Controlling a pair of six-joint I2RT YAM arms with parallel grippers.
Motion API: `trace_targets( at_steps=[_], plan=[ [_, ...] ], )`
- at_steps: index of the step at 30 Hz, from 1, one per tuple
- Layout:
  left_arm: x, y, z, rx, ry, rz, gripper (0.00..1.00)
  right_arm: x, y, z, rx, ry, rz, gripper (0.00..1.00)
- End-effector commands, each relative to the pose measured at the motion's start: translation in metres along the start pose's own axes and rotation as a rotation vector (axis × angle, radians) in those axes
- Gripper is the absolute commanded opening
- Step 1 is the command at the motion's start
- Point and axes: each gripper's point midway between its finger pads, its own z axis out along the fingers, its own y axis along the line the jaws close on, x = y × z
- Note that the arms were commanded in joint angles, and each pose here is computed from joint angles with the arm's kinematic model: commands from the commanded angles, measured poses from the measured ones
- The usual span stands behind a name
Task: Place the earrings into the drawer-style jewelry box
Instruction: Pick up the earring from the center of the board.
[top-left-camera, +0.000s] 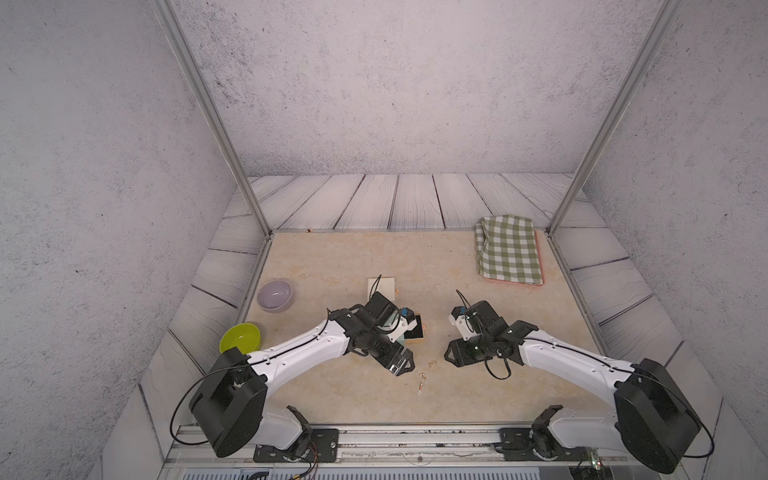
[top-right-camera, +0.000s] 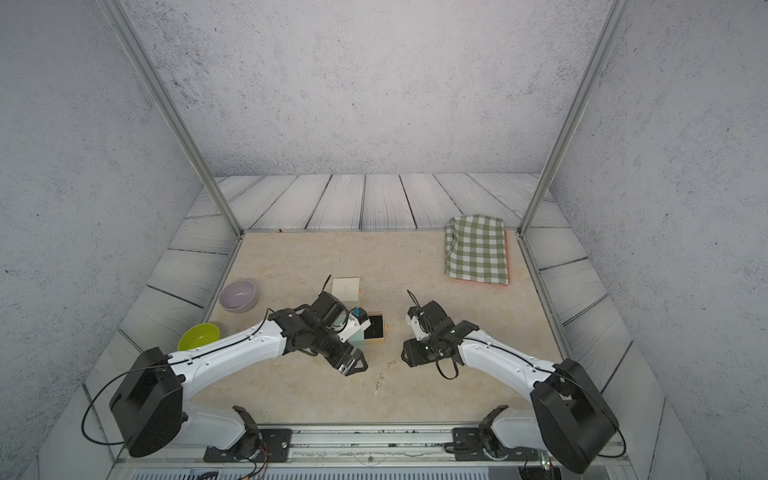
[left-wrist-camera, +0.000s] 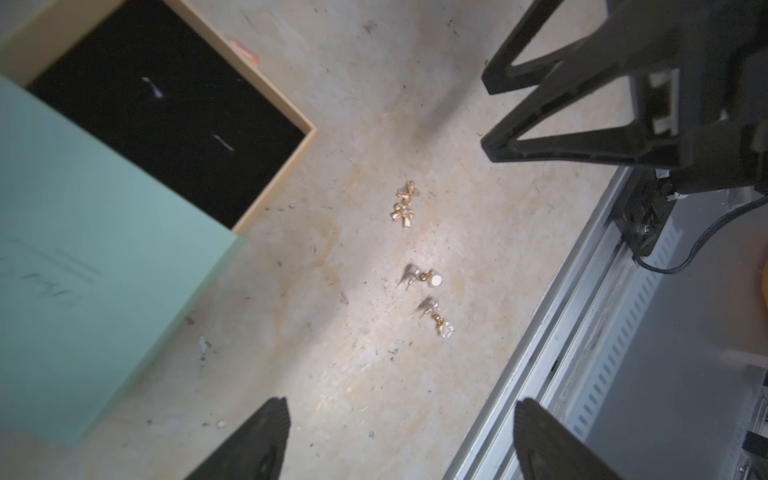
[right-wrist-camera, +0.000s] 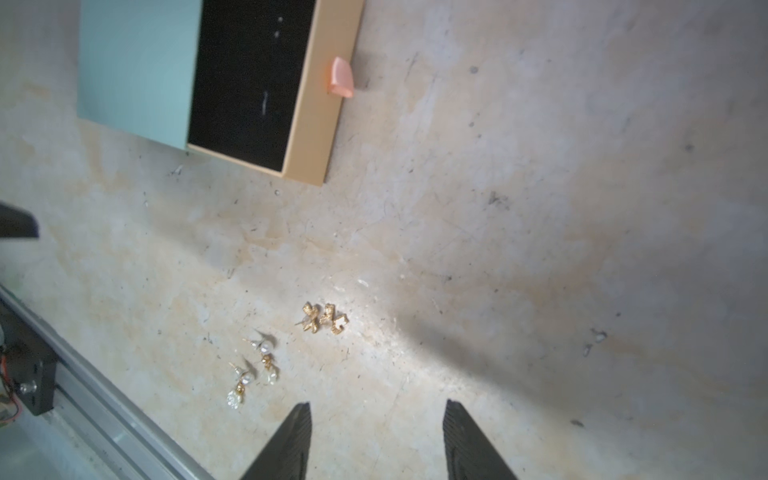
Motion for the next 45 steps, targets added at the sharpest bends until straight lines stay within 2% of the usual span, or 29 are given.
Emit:
trace_targets(
  at_steps=[1,6,8,13,19,24,34,40,45],
  plan=[
    [-0.021,-0.01,0.005,-0.069,-0.053,0.046,0.82,-0.001,-0.015,-0.004,0.073,-0.05,0.015,0.6],
    [-0.04,-0.01,0.02,-0.115,-0.081,0.042,0.54,-0.007,-0.031,-0.013,0.041,-0.131,0.124,0.59],
    [-0.047,-0.01,0.026,-0.11,-0.092,0.052,0.47,-0.009,-0.037,-0.018,0.011,-0.159,0.17,0.58],
    [-0.057,-0.009,0.037,-0.134,-0.082,0.105,0.46,-0.016,-0.05,-0.029,-0.044,-0.214,0.243,0.57],
    [-0.051,-0.01,0.055,-0.215,-0.031,0.208,0.46,-0.022,-0.054,-0.029,-0.078,-0.221,0.262,0.57],
    [-0.048,-0.004,0.069,-0.236,-0.005,0.218,0.45,-0.021,-0.052,-0.029,-0.103,-0.212,0.244,0.58],
    [-0.044,0.0,0.09,-0.224,0.049,0.234,0.44,-0.022,-0.051,-0.032,-0.117,-0.222,0.238,0.74],
    [-0.038,-0.001,0.093,-0.208,0.076,0.233,0.4,-0.022,-0.056,-0.033,-0.101,-0.229,0.259,0.92],
    [-0.034,-0.002,0.097,-0.195,0.093,0.232,0.33,-0.022,-0.059,-0.033,-0.097,-0.227,0.27,0.95]
  ],
)
